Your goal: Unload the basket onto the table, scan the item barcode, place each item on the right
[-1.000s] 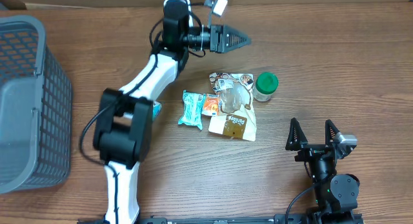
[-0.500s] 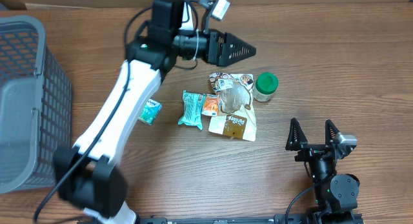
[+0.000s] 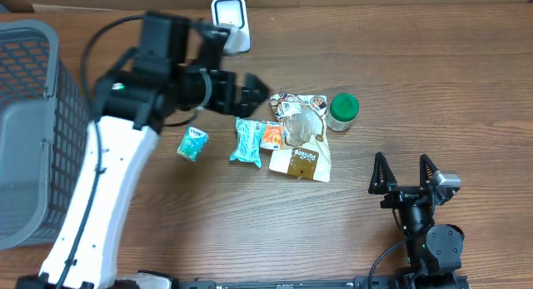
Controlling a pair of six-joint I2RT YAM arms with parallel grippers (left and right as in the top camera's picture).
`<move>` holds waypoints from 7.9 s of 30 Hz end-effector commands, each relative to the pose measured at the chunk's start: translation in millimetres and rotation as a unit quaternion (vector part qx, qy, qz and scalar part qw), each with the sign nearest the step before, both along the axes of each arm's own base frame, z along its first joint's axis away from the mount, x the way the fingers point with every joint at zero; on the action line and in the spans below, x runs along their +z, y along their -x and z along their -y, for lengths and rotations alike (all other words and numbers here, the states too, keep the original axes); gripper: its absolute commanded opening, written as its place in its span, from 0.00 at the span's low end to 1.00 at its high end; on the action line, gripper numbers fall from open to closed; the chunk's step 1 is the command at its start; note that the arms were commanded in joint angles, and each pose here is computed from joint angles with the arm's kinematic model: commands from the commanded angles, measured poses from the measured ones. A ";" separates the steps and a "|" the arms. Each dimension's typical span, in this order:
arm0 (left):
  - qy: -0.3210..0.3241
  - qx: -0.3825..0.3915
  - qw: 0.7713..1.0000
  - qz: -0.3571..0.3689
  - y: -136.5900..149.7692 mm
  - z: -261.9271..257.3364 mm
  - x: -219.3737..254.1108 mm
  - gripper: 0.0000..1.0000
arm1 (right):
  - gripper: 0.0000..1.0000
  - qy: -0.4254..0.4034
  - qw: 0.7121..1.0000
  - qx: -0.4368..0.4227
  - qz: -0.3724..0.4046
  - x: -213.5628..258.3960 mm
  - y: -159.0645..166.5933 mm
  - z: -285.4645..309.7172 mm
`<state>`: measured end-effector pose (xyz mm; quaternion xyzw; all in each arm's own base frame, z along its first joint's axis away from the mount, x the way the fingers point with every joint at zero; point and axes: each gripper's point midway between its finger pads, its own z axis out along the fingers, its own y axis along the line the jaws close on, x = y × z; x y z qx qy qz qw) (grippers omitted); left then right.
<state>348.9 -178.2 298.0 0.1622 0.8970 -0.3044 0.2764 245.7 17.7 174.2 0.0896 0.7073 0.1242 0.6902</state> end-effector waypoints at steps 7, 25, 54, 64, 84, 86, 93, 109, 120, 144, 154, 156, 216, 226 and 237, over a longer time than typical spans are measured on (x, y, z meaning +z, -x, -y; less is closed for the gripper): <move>-0.145 0.211 0.964 0.067 -2.2 -157.5 24.9 1.00 | 1.00 0.000 1.000 -0.005 0.001 -2.4 -0.3 2.0; -0.216 0.481 0.850 0.023 46.5 -347.4 27.7 1.00 | 1.00 0.000 1.000 -0.005 0.001 -2.4 -0.3 2.0; -0.221 0.243 0.942 -0.071 11.0 -283.0 -55.6 1.00 | 1.00 0.000 1.000 -0.005 0.001 -2.4 -0.3 2.0; -0.286 0.279 0.912 -0.090 21.1 -310.7 -58.8 1.00 | 1.00 0.000 1.000 -0.005 0.001 -2.4 -0.3 2.0; -0.290 0.326 0.896 -0.085 26.7 -344.7 -54.6 1.00 | 1.00 0.000 1.000 -0.005 0.001 -2.4 -0.3 2.0; -0.280 0.322 0.901 -0.081 24.3 -341.1 -54.0 1.00 | 1.00 0.000 1.000 -0.005 0.001 -2.4 -0.3 2.0; -0.251 0.310 0.915 -0.065 16.4 -330.6 -51.3 1.00 | 1.00 0.000 1.000 -0.005 0.001 -2.4 -0.3 2.0; -0.251 0.310 0.915 -0.065 16.6 -330.6 -51.4 1.00 | 1.00 0.000 1.000 -0.005 0.001 -2.4 -0.3 2.0; -0.251 0.310 0.915 -0.065 16.6 -330.6 -51.4 1.00 | 1.00 0.000 1.000 -0.005 0.001 -2.4 -0.3 2.0; -0.251 0.310 0.915 -0.065 16.6 -330.6 -51.4 1.00 | 1.00 -0.005 0.996 0.050 0.067 43.6 6.9 -16.2; -0.251 0.310 0.915 -0.065 16.6 -330.6 -51.4 1.00 | 1.00 0.002 0.998 0.059 0.026 93.1 18.0 -18.1; -0.251 0.310 0.915 -0.065 16.5 -330.6 -51.3 1.00 | 1.00 0.002 0.998 0.065 0.016 105.1 18.2 -20.1; -0.251 0.310 0.915 -0.065 16.6 -330.6 -51.4 1.00 | 0.92 0.221 0.768 0.281 -0.532 -101.0 -186.5 -86.2; -0.252 0.310 0.914 -0.065 16.6 -330.7 -51.4 1.00 | 0.81 0.221 0.742 0.271 -0.572 -113.9 -169.4 -77.6; -0.251 0.310 0.914 -0.066 16.7 -330.6 -51.5 1.00 | 0.57 0.148 0.759 0.205 -0.600 -105.8 -169.2 -76.1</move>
